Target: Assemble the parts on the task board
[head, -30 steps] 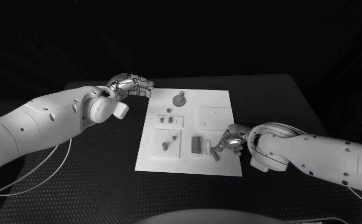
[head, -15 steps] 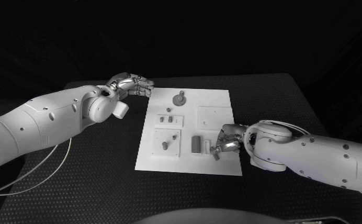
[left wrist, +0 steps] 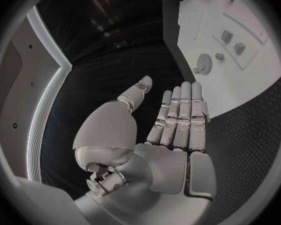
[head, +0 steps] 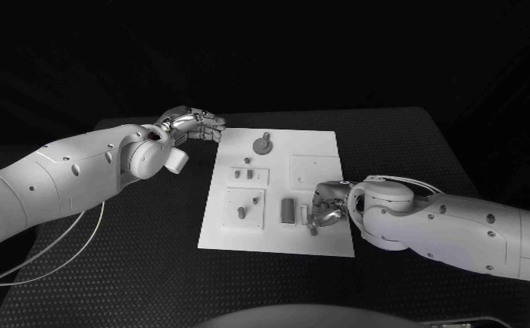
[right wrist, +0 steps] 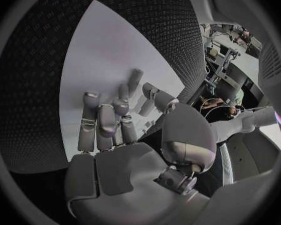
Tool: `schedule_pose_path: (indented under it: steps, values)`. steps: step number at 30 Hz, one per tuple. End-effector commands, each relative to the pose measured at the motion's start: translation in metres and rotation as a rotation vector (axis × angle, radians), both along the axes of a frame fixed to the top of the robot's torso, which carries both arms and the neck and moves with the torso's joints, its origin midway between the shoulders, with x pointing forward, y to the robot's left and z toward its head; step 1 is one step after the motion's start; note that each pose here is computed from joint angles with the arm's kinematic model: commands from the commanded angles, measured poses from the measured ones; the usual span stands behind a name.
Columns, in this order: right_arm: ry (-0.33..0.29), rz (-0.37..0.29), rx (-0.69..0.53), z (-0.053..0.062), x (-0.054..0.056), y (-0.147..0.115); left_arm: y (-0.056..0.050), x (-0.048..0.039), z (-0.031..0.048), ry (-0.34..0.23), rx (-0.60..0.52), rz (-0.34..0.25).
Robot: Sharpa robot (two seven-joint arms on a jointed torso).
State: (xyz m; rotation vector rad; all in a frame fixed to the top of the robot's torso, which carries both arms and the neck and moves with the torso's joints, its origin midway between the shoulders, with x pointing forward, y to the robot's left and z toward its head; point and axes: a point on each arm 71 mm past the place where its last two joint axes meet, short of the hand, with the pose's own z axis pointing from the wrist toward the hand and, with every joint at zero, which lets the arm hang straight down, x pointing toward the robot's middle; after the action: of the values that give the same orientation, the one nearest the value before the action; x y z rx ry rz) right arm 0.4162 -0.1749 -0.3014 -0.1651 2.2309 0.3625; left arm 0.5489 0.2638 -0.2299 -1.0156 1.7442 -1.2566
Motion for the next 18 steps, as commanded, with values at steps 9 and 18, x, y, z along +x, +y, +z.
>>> schedule_pose_path:
  steps: [9, 18]
  values:
    - [-0.061, 0.075, -0.152, -0.0071, 0.0007, -0.0042, -0.0024, -0.0009, 0.0007, 0.005, -0.013, -0.019]
    - [-0.071, 0.104, -0.2, -0.0097, -0.0014, -0.0044, -0.0019, -0.0011, 0.0007, 0.006, -0.013, -0.02]
